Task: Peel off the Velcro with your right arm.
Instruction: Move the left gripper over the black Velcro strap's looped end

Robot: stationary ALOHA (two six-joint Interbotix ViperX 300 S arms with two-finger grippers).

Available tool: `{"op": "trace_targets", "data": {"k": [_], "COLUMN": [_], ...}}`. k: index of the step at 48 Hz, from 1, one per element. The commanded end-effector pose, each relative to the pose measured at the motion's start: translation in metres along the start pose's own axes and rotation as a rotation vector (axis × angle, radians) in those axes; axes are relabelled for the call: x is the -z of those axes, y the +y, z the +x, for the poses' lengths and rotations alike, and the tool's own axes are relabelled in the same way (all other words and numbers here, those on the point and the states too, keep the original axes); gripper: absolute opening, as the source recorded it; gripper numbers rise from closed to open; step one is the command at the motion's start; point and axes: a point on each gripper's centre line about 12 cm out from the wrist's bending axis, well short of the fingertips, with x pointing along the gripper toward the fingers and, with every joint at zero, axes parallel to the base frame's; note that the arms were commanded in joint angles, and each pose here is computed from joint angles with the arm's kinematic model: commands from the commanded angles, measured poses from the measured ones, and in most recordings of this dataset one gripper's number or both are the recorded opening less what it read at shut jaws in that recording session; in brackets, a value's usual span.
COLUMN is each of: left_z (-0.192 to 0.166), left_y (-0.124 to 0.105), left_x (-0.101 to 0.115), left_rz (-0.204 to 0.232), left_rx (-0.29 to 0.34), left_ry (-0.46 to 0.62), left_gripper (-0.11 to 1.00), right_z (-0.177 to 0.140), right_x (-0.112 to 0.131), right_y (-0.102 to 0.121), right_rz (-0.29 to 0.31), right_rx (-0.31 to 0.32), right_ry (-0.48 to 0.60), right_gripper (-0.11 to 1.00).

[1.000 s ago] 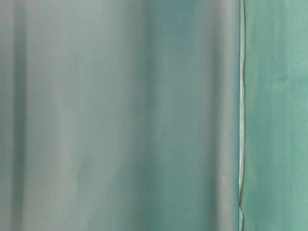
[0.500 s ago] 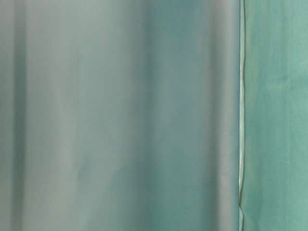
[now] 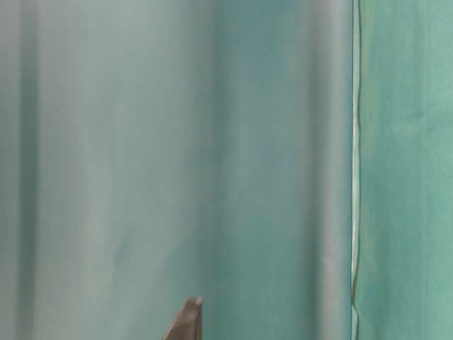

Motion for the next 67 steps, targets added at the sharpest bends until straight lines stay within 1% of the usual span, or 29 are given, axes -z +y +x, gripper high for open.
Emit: {"op": "trace_targets", "data": {"k": [1, 15, 26, 32, 45, 59, 67], "left_z": [0.018, 0.067, 0.091, 0.101, 0.113, 0.12, 0.125], "left_y": [0.0, 0.0, 0.001, 0.001, 0.0, 0.0, 0.0], "left_x": [-0.011, -0.003, 0.002, 0.004, 0.012, 0.036, 0.042], "left_rz": [0.003, 0.004, 0.002, 0.001, -0.001, -0.002, -0.003], "left_rx": [-0.002, -0.003, -0.005, -0.004, -0.002, 0.0, 0.0], "left_ry": [-0.021, 0.029, 0.072, 0.144, 0.34, 0.56, 0.603], "left_gripper": [0.8, 0.8, 0.8, 0.8, 0.79, 0.79, 0.79], "right_z": [0.002, 0.001, 0.0, -0.001, -0.001, -0.001, -0.001], "right_x": [-0.003, 0.0, 0.003, 0.002, 0.002, 0.0, 0.0], "right_y": [0.0, 0.0, 0.0, 0.0, 0.0, 0.0, 0.0], "right_rz": [-0.001, -0.001, -0.001, -0.001, -0.001, -0.011, -0.013], "right_rx": [0.001, 0.001, 0.001, 0.001, 0.001, -0.003, -0.004], "right_ry": [-0.008, -0.002, 0.003, -0.002, -0.002, -0.02, -0.023], "right_gripper": [0.53, 0.53, 0.53, 0.53, 0.53, 0.53, 0.53]}}
